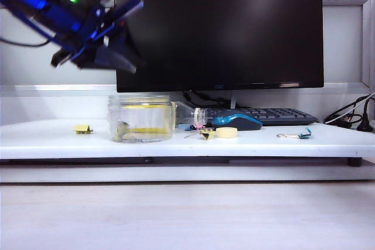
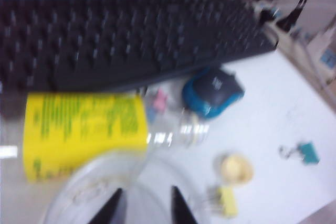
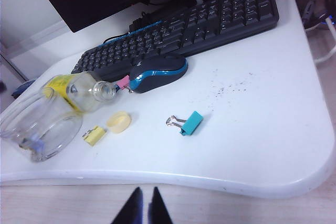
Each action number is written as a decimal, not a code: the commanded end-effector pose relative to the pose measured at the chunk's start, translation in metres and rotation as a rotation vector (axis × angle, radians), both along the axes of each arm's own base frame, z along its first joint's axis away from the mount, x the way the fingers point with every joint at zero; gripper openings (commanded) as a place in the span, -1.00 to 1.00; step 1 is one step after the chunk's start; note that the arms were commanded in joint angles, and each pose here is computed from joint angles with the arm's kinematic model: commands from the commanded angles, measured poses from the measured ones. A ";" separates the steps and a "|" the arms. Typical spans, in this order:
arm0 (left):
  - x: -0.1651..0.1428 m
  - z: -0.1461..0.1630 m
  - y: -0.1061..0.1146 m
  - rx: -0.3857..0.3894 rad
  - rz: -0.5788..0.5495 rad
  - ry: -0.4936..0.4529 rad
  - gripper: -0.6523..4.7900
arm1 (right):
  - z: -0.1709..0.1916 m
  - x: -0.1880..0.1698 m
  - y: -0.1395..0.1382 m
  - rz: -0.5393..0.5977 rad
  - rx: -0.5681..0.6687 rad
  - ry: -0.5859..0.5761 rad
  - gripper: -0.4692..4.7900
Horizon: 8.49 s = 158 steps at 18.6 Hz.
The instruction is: Pick up the clips with the largest number of clips of the same color on the table and place them in a round transparent plastic box.
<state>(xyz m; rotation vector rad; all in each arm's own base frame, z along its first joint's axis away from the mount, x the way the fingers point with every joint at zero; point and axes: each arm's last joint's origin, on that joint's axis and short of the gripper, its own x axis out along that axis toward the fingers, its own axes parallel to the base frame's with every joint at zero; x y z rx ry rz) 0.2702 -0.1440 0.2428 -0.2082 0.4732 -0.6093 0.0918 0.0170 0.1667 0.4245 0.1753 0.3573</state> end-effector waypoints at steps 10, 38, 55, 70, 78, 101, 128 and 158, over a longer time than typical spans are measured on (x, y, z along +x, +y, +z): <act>0.015 0.012 0.027 0.354 0.300 0.025 -0.24 | 0.002 0.000 0.000 0.003 -0.003 -0.013 -0.71; 0.050 -0.054 0.020 0.433 0.436 0.143 0.12 | 0.002 0.000 0.000 0.002 -0.005 -0.012 -0.71; 0.055 -0.062 0.020 0.424 0.432 0.142 -0.47 | 0.002 0.000 0.000 0.001 -0.009 -0.013 -0.71; 0.058 -0.054 0.018 0.362 0.434 0.106 -0.60 | 0.002 0.000 0.000 0.003 -0.025 -0.019 -0.71; 0.056 -0.022 0.034 0.261 0.482 0.027 -0.67 | 0.002 0.000 0.000 0.000 -0.026 -0.019 -0.71; 0.057 -0.035 0.045 0.117 0.385 0.212 0.29 | 0.001 0.000 0.000 0.008 -0.025 -0.014 -0.71; 0.077 -0.054 0.038 0.305 0.259 0.176 0.26 | 0.000 0.000 0.000 0.004 -0.027 -0.004 -0.71; 0.074 -0.081 0.039 0.430 0.201 0.308 -0.57 | 0.000 0.000 -0.001 -0.023 -0.031 0.003 -0.71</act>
